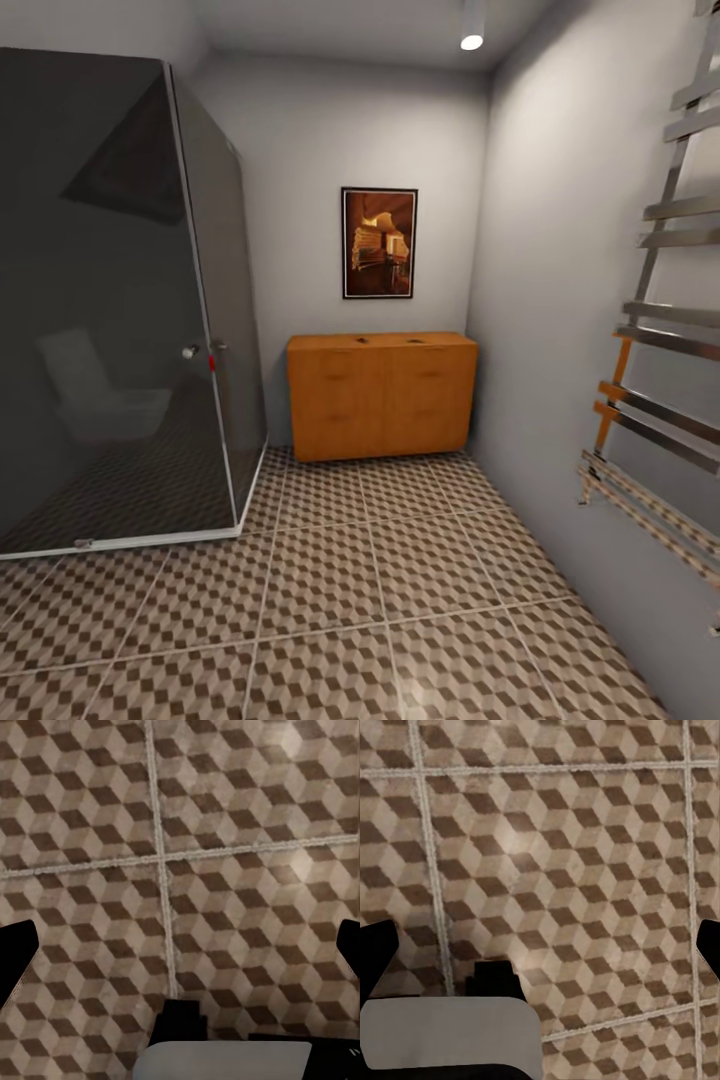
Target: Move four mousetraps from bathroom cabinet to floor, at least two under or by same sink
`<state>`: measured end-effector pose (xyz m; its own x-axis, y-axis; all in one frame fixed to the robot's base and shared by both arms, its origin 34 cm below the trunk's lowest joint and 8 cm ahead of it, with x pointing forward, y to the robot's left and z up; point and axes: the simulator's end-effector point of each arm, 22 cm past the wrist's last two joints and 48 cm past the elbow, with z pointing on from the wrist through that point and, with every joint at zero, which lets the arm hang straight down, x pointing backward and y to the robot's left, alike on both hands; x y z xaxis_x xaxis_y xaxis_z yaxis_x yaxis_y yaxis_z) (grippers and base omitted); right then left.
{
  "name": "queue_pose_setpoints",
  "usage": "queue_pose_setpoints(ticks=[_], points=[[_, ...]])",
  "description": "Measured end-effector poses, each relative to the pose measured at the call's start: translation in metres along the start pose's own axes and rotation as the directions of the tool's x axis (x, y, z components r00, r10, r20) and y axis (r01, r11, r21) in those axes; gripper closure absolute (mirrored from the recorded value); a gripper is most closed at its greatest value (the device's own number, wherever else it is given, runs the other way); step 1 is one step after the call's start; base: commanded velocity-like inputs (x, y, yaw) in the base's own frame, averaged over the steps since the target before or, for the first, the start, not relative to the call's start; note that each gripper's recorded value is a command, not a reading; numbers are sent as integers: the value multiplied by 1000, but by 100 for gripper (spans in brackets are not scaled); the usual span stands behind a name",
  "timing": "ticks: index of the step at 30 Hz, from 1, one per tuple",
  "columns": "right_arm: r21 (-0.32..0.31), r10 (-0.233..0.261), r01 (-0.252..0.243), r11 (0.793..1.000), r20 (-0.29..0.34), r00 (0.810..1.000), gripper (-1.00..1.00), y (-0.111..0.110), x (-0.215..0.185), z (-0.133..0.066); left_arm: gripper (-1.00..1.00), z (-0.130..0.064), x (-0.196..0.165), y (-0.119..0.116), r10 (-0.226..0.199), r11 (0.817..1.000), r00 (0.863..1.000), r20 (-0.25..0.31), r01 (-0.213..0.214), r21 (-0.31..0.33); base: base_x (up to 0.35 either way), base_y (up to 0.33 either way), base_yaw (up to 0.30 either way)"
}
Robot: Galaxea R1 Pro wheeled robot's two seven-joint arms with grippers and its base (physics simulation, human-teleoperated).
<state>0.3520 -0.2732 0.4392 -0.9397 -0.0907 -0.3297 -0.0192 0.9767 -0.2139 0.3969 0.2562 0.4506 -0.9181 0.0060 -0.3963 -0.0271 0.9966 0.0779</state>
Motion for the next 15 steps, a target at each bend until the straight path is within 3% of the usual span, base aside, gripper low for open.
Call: queue_pose_setpoints(ticks=[15], points=[[0,0,0,1000,0,1000,-100,0,0,0,-100,0,0,0,0,1000,1000,0,0,0,319,0,0]])
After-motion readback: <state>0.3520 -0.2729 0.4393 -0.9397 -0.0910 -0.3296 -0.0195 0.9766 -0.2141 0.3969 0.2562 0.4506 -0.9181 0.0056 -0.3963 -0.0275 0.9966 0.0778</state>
